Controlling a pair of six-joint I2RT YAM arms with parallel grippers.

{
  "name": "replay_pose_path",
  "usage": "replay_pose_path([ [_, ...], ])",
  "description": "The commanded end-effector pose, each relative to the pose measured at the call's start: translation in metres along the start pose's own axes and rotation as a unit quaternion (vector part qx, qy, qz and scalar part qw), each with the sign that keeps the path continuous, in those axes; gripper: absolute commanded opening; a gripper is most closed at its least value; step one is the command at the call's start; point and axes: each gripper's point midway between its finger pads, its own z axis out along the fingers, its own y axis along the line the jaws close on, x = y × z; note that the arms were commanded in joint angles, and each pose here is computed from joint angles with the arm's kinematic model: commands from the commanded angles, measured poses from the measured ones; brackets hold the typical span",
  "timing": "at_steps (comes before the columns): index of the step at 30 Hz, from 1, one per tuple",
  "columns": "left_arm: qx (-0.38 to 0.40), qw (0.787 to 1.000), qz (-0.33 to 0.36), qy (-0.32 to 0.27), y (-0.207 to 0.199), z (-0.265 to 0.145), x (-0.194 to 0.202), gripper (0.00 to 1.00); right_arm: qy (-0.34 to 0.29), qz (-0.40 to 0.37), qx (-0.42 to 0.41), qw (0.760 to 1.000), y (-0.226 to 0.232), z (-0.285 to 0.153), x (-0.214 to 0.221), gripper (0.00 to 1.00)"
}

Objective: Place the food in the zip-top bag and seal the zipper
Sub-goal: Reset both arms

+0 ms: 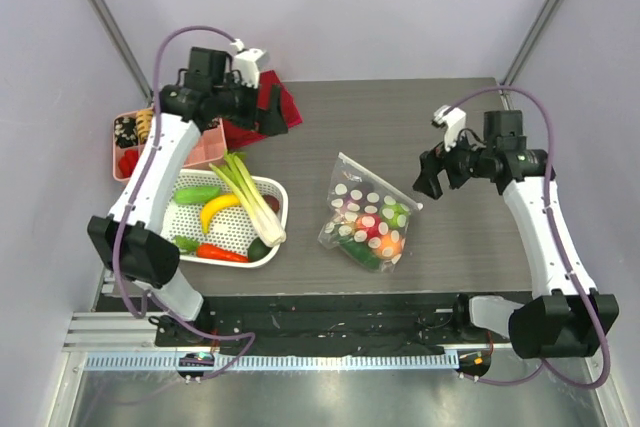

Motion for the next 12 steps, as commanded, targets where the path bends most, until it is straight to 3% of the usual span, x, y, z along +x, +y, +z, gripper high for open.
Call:
replay_pose_path([
  [1,-0.038,0.997,-0.058,0.032,0.016,-0.056,0.030,1.00,-0.087,0.129,0.033,0.987,-0.010,-0.019,-0.030,0.96],
  [6,-0.088,0.993,-0.076,0.022,0.027,-0.088,0.067,1.00,-0.097,0.199,0.063,0.973,-0.012,-0.018,-0.010,0.97],
  [12,-0.119,0.987,-0.100,0.032,0.031,-0.094,0.093,1.00,-0.122,0.218,0.080,0.965,-0.015,-0.020,-0.015,0.98],
])
